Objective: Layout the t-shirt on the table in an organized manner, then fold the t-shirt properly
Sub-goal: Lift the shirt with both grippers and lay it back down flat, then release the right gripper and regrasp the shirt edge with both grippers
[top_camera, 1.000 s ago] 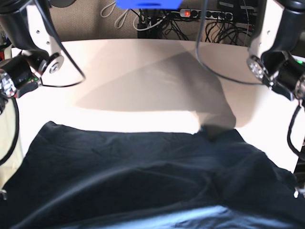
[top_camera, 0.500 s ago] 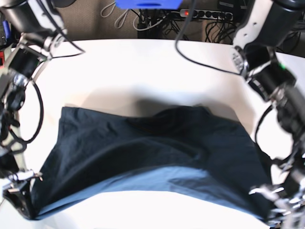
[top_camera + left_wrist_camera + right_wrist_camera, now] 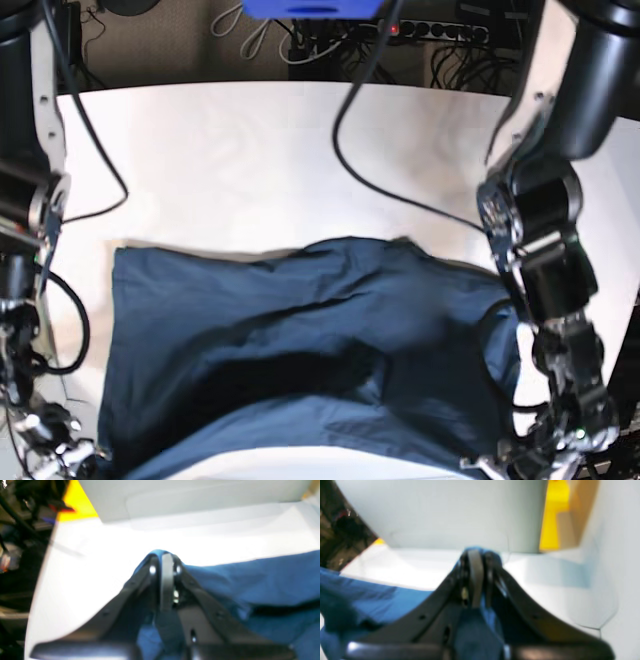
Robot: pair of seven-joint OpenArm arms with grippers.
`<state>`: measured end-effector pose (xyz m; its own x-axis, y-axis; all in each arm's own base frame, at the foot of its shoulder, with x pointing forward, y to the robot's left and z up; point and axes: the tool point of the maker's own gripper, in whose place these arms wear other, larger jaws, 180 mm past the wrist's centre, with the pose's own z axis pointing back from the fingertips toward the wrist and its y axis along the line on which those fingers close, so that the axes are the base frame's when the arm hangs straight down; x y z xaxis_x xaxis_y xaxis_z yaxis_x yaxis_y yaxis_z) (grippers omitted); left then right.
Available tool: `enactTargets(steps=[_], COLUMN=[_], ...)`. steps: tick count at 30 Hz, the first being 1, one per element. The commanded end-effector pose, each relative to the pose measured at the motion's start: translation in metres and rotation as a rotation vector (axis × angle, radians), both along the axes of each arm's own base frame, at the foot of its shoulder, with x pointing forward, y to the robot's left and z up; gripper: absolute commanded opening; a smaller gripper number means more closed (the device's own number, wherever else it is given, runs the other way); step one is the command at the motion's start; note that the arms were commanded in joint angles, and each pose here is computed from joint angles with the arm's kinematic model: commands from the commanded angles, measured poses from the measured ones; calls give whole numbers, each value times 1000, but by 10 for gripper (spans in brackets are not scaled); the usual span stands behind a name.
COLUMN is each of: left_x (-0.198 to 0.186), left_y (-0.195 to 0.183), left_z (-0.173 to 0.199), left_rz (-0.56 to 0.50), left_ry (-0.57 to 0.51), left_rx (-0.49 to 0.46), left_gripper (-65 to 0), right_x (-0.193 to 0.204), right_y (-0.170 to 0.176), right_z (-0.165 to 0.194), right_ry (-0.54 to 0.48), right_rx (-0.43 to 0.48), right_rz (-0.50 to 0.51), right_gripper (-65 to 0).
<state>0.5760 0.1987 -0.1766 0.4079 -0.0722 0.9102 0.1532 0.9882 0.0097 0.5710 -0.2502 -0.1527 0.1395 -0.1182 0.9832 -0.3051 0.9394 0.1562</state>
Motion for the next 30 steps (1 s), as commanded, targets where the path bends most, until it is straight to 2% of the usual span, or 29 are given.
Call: enactTargets(steps=[1, 4, 6, 8, 11, 13, 16, 19, 24, 30], left_x=[13, 25, 32, 35, 36, 32, 5, -28, -79, -143], left_y=[-1, -4, 9, 20, 27, 26, 48, 63, 70, 69], left_z=[32, 23, 22, 23, 27, 25, 5, -15, -53, -115], left_rz=[-4, 0, 74, 141, 180, 175, 209, 235, 255, 256], left_ry=[-76, -44, -70, -101, -118, -85, 25, 38, 42, 131], left_rx=[-19, -43, -81, -115, -169, -182, -150, -118, -43, 28], left_gripper=[-566, -412, -325, -281, -237, -233, -231, -230, -230, -230], right_x=[9, 19, 22, 22, 21, 14, -5, -30, -64, -122], right_y=[2, 4, 7, 14, 16, 7, -29, -61, -81, -99], right_z=[32, 6, -6, -10, -15, -33, -64, -100, -138, -170], right_ry=[-74, 6, 20, 14, 25, 59, 147, 221, 237, 231], right_rx=[1, -33, -65, -88, -94, -102, -136, -148, -101, -96], right_rz=[9, -18, -25, -12, -7, -17, -66, -113, -162, -200], right_gripper=[-571, -420, -294, -211, -139, -131, -131, -131, -131, -131])
